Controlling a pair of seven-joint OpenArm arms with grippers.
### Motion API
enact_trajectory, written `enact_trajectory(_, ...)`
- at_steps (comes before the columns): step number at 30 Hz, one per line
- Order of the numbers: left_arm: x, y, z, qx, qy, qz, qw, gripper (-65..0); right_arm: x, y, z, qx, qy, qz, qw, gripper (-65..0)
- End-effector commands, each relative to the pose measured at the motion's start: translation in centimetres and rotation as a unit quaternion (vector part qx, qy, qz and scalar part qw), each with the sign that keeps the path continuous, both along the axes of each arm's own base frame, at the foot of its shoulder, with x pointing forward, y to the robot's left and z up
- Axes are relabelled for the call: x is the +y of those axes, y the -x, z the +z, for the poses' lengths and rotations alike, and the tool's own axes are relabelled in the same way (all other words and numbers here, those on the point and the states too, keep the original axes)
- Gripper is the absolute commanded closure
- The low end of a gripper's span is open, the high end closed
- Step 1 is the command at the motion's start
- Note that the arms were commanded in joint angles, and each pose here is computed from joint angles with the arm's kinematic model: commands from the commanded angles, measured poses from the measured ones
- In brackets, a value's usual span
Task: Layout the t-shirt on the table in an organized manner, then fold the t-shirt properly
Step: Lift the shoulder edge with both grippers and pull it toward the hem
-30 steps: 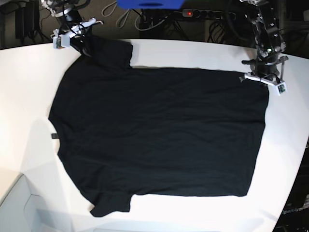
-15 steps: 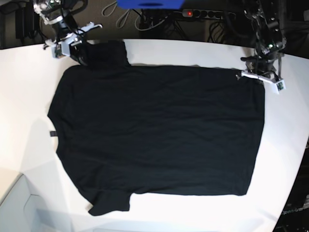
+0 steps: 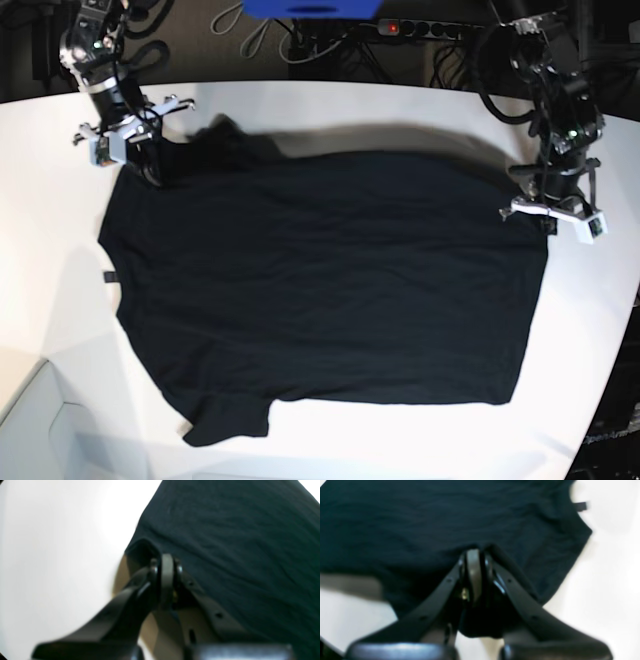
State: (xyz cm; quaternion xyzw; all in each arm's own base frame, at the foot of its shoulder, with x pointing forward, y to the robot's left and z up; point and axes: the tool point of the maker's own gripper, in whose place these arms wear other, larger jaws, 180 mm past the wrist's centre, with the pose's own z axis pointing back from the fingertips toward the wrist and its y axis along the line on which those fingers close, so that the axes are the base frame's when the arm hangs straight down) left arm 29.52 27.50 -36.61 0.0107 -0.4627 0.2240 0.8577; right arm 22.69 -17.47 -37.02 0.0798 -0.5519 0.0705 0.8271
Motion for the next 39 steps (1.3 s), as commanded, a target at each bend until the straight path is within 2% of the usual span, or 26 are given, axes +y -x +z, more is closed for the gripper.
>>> enact_trajectory(1, 0.4, -1.1, 1.3, -0.022, -0.008, 0.001, 1.0, 0.0, 0.0, -0.8, 1.2, -0.027, -0.008, 0.001, 0.9996, 0.0)
enact_trajectory(9, 1.2, -3.8, 0.8, -0.022, 0.006, 0.01, 1.0, 0.0, -0.9, -4.4, 2.1, -0.056, -0.005, 0.004, 0.9984, 0.0)
enact_trajectory(16, 1.4, -5.7, 2.1, -0.043, 0.011, 0.014, 0.999, 0.0, -1.0, -7.5, 3.0, -0.081, -0.015, 0.003, 0.9966, 0.0)
enact_trajectory(28, 1.5, -7.6, 0.0, -0.022, 0.038, 0.024, 0.999, 0.0, -1.4, -11.2, 2.5, -0.085, -0.04, -0.004, 0.9956, 0.0)
enact_trajectory(39, 1.9, -10.0, 2.5, -0.052, 0.033, 0.021, 0.998, 0.0, -2.0, -13.0, 2.2, -0.084, -0.047, -0.007, 0.9954, 0.0)
